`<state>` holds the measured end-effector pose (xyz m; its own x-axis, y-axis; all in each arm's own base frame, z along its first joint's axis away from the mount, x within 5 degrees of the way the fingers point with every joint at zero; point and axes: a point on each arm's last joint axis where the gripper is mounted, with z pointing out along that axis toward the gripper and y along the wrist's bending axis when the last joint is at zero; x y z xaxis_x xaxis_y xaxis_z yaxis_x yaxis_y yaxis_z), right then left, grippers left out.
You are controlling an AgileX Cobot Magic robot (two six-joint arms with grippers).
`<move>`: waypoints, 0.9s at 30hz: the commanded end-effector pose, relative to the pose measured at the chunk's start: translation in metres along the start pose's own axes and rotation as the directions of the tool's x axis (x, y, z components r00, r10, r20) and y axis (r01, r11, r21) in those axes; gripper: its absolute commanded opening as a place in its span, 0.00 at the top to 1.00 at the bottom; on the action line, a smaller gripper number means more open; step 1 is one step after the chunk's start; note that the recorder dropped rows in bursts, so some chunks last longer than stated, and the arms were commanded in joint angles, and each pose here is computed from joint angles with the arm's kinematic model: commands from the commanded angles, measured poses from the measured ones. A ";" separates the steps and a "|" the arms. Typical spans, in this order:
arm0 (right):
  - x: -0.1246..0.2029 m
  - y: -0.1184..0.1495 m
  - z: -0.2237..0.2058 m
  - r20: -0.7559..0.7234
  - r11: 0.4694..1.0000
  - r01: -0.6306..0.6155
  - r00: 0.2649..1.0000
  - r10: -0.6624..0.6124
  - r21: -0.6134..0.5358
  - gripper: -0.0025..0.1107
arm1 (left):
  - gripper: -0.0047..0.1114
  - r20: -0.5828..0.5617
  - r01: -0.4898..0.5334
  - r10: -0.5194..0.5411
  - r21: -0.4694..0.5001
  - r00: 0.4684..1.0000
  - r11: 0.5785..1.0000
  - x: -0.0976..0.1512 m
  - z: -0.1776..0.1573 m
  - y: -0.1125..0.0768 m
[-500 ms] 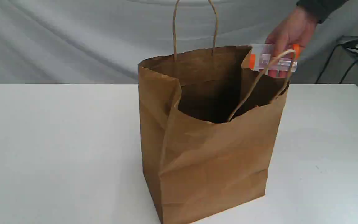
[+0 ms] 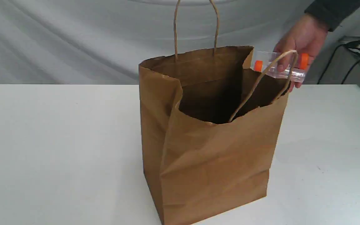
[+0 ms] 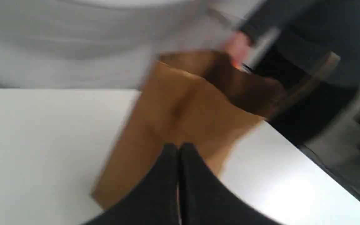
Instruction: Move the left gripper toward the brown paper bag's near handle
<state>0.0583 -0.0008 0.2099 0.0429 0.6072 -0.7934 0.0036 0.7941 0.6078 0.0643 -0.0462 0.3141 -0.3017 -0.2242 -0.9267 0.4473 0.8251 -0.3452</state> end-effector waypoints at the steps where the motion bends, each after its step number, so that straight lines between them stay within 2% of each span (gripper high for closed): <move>1: 0.005 -0.001 0.000 -0.044 0.998 0.057 0.997 -0.057 0.006 0.98 | 0.96 -0.116 -0.068 0.107 0.295 0.988 0.953 -0.017 0.027 -0.019; 5: 0.008 -0.002 -0.001 -0.076 0.995 0.095 0.993 -0.094 0.009 0.98 | 0.96 -0.274 -0.041 0.182 0.449 0.944 0.892 -0.030 0.060 -0.019; 9: 0.009 -0.002 -0.001 -0.089 0.995 0.098 0.991 -0.097 0.009 0.98 | 0.95 -0.378 0.044 0.183 0.519 0.907 0.854 -0.046 0.093 -0.013; 11: 0.009 -0.002 -0.001 -0.089 0.995 0.098 0.991 -0.097 0.009 0.98 | 0.94 -0.412 0.085 0.181 0.550 0.893 0.831 -0.052 0.107 -0.010; 13: 0.009 -0.002 -0.001 -0.089 0.995 0.098 0.991 -0.097 0.009 0.98 | 0.93 -0.395 0.090 0.201 0.607 0.897 0.790 -0.060 0.120 -0.013; 14: 0.009 -0.002 -0.001 -0.089 0.995 0.098 0.991 -0.097 0.009 0.98 | 0.93 -0.375 0.071 0.226 0.634 0.899 0.770 -0.062 0.124 -0.016; 17: 0.009 -0.002 -0.001 -0.091 0.995 0.098 0.991 -0.097 0.010 0.98 | 0.93 -0.256 -0.076 0.361 0.715 0.897 0.695 -0.064 0.138 -0.036; 19: 0.009 -0.002 -0.001 -0.091 0.995 0.098 0.991 -0.097 0.010 0.98 | 0.93 -0.186 -0.177 0.430 0.718 0.884 0.673 -0.062 0.147 -0.052; 24: 0.009 -0.002 -0.001 -0.091 0.995 0.098 0.991 -0.097 0.010 0.98 | 0.92 -0.112 -0.398 0.571 0.607 0.813 0.687 -0.051 0.168 -0.072; 27: 0.009 -0.002 -0.001 -0.091 0.995 0.098 0.991 -0.097 0.010 0.98 | 0.85 -0.092 -0.443 0.578 0.548 0.811 0.709 -0.047 0.178 -0.078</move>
<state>0.0582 0.0034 0.2024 -0.0523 0.5396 -0.8403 0.0131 0.8418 0.5397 0.1882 -0.1869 0.3572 -0.0886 0.3492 -0.9329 0.9371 0.3468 0.0408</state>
